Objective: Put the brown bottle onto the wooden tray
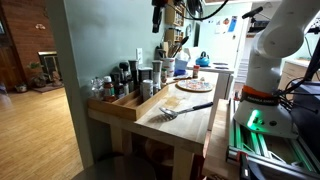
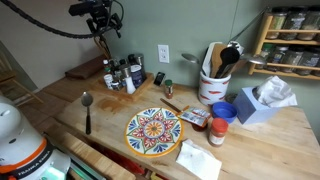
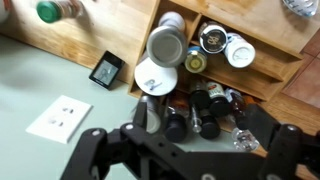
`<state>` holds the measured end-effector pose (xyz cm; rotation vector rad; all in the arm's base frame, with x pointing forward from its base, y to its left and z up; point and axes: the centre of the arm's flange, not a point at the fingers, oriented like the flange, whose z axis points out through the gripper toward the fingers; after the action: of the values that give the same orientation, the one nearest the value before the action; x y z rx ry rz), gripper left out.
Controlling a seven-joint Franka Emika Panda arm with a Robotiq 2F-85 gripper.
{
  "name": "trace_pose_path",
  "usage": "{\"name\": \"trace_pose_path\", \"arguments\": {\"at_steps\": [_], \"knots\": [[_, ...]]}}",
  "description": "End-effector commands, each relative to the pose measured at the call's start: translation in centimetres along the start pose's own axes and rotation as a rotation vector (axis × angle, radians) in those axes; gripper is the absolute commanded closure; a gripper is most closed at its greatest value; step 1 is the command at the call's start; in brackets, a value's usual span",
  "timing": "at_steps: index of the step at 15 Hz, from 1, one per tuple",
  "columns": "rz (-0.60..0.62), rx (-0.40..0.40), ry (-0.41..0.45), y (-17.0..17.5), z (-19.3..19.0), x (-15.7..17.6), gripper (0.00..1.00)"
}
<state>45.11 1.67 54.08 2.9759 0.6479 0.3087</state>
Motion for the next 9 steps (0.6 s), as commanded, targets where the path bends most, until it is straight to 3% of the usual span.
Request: {"name": "trace_pose_path", "arguments": {"at_steps": [1, 3, 4, 5, 6, 9], "knots": [[0.139, -0.04, -0.022, 2.6, -1.6, -6.1, 0.0], [0.196, -0.041, -0.034, 3.7, -2.1, -8.5, 0.0], [0.201, 0.069, -0.041, 3.3, -2.3, -9.8, 0.0], [0.163, 0.121, -0.015, 3.1, -2.3, -10.7, 0.0], [0.175, 0.043, -0.034, 4.1, -2.0, -7.7, 0.0], [0.174, 0.049, -0.022, 4.2, -2.5, -8.2, 0.0]]}}
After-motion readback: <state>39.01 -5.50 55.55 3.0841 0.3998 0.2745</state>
